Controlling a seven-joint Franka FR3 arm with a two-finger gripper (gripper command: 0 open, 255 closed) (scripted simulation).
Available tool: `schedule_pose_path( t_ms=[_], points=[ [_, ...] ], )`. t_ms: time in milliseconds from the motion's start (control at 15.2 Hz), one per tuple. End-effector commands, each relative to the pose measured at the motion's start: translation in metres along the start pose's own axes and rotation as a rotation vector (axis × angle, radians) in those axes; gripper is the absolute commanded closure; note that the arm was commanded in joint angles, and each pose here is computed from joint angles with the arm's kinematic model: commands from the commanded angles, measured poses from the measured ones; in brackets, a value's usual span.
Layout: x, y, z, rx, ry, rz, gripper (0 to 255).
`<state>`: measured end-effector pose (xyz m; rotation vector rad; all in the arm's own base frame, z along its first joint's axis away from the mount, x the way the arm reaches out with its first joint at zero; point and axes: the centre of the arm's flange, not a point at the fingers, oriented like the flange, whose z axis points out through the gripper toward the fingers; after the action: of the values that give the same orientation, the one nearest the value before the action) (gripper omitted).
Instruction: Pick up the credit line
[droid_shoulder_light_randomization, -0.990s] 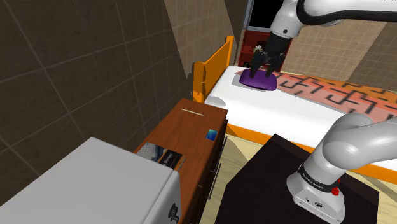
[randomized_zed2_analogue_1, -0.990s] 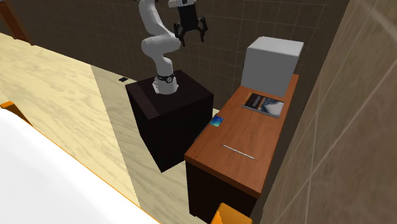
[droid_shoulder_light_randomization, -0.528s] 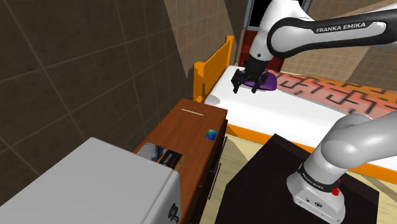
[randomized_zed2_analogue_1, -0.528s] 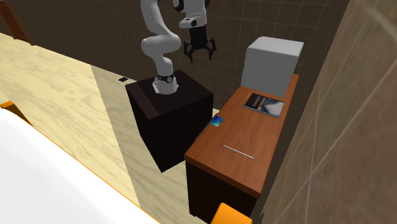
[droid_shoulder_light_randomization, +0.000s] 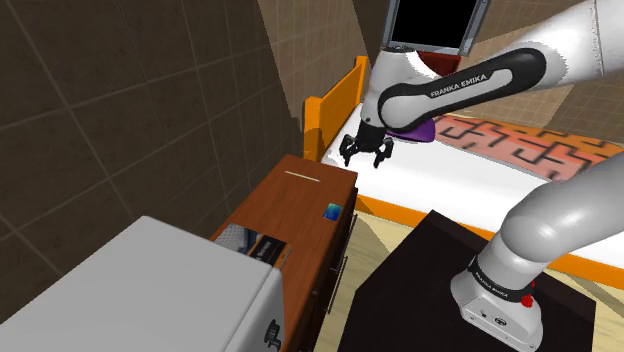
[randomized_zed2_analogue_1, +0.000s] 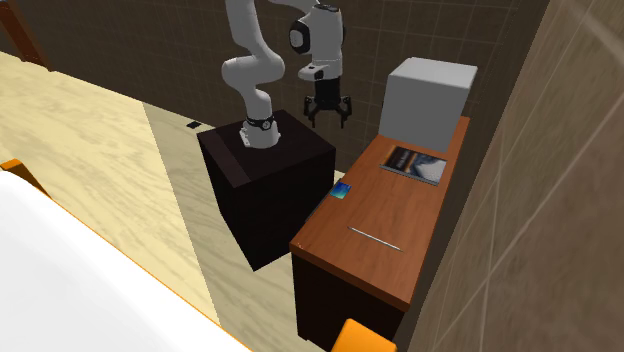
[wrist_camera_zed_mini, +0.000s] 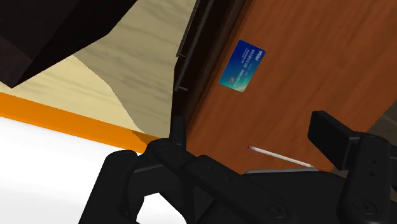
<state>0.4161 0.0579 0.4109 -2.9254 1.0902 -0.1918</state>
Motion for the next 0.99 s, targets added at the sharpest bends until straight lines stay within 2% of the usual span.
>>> schedule_pose_path(
  t_ms=[0, 924],
  points=[
    [0.002, -0.008, 0.027, -0.016, 0.006, 0.058, 0],
    [0.051, -0.054, 0.203, -0.138, 0.041, 0.428, 0]
  ],
)
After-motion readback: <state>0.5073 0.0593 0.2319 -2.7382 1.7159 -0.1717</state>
